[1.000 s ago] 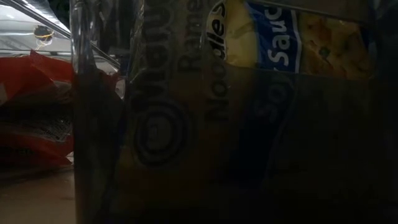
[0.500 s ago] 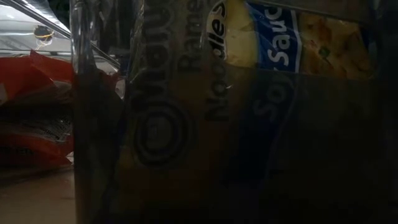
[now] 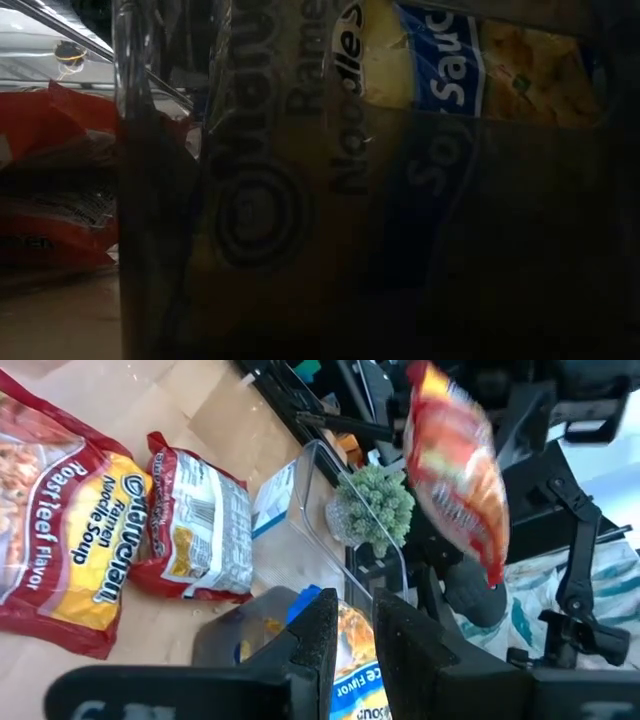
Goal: Sort Maruchan noodles
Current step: Put the red noodle pack into the right transparent bin
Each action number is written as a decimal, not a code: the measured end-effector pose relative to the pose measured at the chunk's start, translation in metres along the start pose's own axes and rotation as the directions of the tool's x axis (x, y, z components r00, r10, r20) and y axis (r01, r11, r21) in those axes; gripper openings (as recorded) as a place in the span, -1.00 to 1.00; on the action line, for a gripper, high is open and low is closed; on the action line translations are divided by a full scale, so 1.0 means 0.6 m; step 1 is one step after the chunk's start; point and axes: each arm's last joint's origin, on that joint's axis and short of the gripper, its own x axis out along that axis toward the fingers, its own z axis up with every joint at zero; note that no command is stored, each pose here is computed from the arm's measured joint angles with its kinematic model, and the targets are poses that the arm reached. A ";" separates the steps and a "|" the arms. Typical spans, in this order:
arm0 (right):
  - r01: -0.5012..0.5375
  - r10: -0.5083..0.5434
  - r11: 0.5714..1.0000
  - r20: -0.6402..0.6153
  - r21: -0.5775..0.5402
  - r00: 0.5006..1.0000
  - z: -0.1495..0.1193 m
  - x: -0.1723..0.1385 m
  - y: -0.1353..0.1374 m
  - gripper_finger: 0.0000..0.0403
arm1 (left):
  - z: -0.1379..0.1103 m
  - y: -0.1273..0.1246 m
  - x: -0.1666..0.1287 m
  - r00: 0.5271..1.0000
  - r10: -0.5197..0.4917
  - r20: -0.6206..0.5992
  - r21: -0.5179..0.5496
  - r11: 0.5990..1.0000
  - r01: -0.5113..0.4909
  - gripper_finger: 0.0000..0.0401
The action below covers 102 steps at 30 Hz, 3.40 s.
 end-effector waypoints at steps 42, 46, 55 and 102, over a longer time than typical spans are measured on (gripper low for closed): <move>0.426 -0.450 0.890 -0.474 -0.164 0.757 -0.058 0.036 -0.088 -0.31 | -0.005 -0.004 0.004 0.998 0.038 0.048 0.068 0.997 -0.041 -0.70; 0.425 -0.445 0.891 -0.493 -0.159 0.747 -0.060 0.036 -0.086 -0.18 | -0.006 -0.004 0.004 0.998 0.035 0.044 0.092 0.995 -0.039 -0.70; 0.486 -0.454 0.867 -0.579 -0.112 0.677 -0.065 0.031 -0.082 0.21 | -0.002 -0.001 0.003 0.997 0.047 0.061 0.114 0.992 -0.054 -0.70; 0.446 -0.852 0.519 -0.394 -0.729 0.345 -0.079 0.109 -0.087 -0.70 | -0.002 0.003 0.002 0.994 0.083 0.073 0.115 0.989 -0.091 -0.70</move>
